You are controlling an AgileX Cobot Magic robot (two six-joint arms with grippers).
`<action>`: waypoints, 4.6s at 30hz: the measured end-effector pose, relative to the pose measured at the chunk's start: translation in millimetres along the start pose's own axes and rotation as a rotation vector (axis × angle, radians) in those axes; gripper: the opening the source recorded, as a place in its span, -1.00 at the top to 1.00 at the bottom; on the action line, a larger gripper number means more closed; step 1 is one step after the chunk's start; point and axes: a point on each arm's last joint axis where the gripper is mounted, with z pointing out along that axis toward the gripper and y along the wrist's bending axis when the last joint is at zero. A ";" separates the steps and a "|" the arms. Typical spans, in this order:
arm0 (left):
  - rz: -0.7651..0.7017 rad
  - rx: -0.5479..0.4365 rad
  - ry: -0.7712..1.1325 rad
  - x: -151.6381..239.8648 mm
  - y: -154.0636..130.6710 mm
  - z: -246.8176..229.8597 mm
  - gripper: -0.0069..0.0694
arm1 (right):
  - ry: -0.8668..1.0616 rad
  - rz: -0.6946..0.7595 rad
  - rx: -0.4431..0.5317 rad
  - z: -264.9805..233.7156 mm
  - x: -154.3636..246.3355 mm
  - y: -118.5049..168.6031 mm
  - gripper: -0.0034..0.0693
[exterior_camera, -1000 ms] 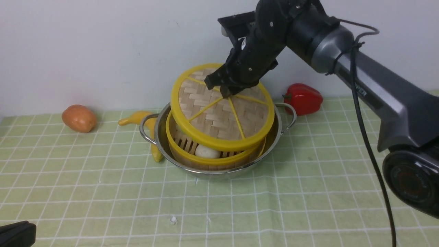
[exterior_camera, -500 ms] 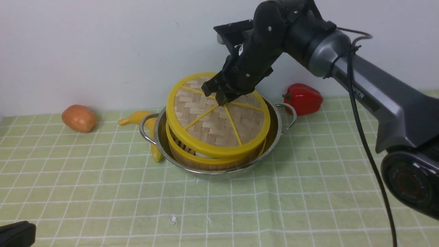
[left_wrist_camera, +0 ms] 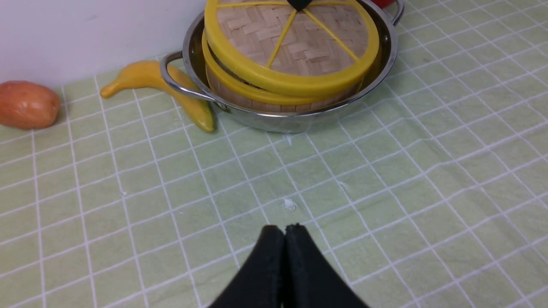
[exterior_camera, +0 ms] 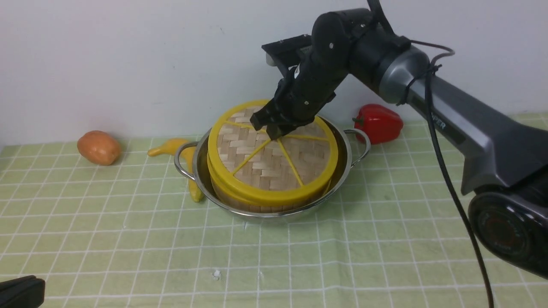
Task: Place the steamer in the pot on the green tablecloth, and put the lid on the steamer.
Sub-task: 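Place the bamboo steamer lid onto the steamer basket in the pot with the right gripper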
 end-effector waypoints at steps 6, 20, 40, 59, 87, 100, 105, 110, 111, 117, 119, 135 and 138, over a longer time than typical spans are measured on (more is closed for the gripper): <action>0.000 0.000 0.000 0.0 0.0 0.0 0.87 | -0.007 -0.018 -0.007 2.4 -0.2 0.1 0.51; 0.000 0.000 0.000 0.0 0.0 0.0 0.87 | -0.021 -0.035 -0.020 5.1 -1.0 0.8 0.51; 0.000 0.000 0.000 0.0 0.0 0.0 0.85 | -0.025 -0.032 -0.030 7.2 -1.1 0.8 0.51; 0.000 0.000 0.000 0.0 0.0 0.0 0.84 | -0.017 -0.031 -0.041 7.4 -1.4 1.9 0.51; 0.000 0.000 0.000 0.0 0.0 0.0 0.84 | -0.059 -0.027 -0.060 -4.6 -7.1 6.0 0.51; -0.005 0.000 0.002 0.2 0.0 0.0 0.84 | -0.062 -0.022 -0.061 3.8 -6.2 4.4 0.51; -0.006 0.000 0.002 0.2 0.0 0.0 0.84 | -0.056 -0.013 -0.068 13.2 -4.1 3.7 0.51; -0.006 0.000 0.002 0.2 0.0 0.0 0.84 | -0.049 -0.001 -0.068 15.2 -3.3 3.6 0.51; -0.006 0.000 0.002 0.2 0.0 0.0 0.84 | -0.051 -0.001 -0.068 14.6 -3.7 3.8 0.51; -0.007 0.000 0.002 0.2 0.0 0.0 0.84 | -0.047 -0.004 -0.060 13.7 -3.6 3.3 0.51; -0.007 0.000 0.002 0.2 0.0 0.0 0.84 | -0.038 -0.006 -0.051 13.4 -2.8 2.7 0.51; -0.007 0.003 0.009 0.9 -0.2 0.0 0.84 | -0.021 0.009 -0.026 13.4 -1.4 -0.6 0.51; -0.007 0.003 0.009 0.9 -0.2 0.0 0.84 | -0.021 0.012 -0.031 13.3 -1.5 -0.7 0.51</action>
